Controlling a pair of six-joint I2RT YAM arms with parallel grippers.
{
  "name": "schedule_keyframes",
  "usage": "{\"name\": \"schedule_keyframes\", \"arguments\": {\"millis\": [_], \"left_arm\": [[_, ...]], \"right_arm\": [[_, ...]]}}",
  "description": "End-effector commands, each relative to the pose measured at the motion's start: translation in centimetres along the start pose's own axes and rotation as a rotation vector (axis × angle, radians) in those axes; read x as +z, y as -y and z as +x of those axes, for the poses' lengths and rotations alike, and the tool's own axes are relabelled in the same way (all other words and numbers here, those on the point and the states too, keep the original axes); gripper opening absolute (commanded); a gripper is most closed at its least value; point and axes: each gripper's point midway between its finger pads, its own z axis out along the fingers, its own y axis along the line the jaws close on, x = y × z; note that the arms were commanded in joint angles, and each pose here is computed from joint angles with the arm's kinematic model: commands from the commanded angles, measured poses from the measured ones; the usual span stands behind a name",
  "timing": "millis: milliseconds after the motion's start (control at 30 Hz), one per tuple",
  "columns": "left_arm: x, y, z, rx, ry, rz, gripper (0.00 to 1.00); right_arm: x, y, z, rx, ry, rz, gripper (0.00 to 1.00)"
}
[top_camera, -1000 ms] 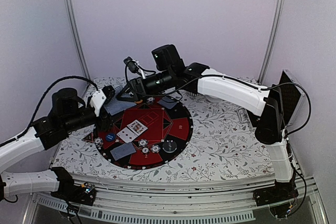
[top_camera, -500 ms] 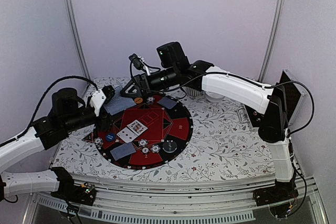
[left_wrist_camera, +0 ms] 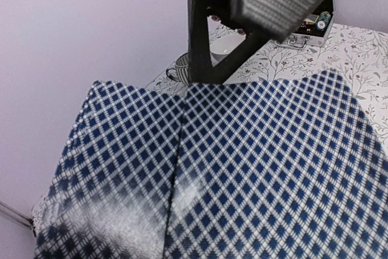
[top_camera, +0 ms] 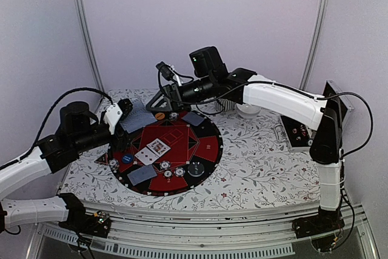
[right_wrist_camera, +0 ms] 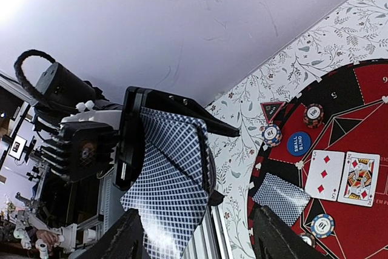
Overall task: Distribute texas hold em gaming equipment
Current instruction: Pick up the poker card from the face-down deck piles.
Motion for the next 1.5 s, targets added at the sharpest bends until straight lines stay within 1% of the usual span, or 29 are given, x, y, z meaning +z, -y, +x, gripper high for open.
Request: {"name": "schedule_keyframes", "arguments": {"millis": [0,267,500,600,1000,1467], "left_arm": [[-0.1,-0.9,-1.3,-0.007,0.029,-0.019,0.57],[-0.1,-0.9,-1.3,-0.005,0.028,-0.018,0.57],[-0.1,-0.8,-1.2,-0.004,0.029,-0.014,0.57],[-0.2,-0.7,-1.3,-0.003,0.032,-0.011,0.57],[-0.2,-0.6,-1.4,-0.002,0.037,-0.007,0.57],[-0.3,-0.7,-1.5,0.0,0.04,-0.01,0.57]], "right_arm": [[-2.8,-2.8,-0.6,0.031,0.0,-0.063,0.62],[-2.6,-2.5,1.0,0.137,-0.047,-0.08,0.57],[-1.4,-3.6,1.9,0.174,-0.077,-0.152,0.54],[-1.1,-3.1,2.4,0.189,-0.085,-0.141,0.53],[-0.2,-2.7,2.9,0.2,-0.096,-0.163,0.37],[0.9,-1.3,3.8,0.228,-0.117,-0.157,0.35]]}}
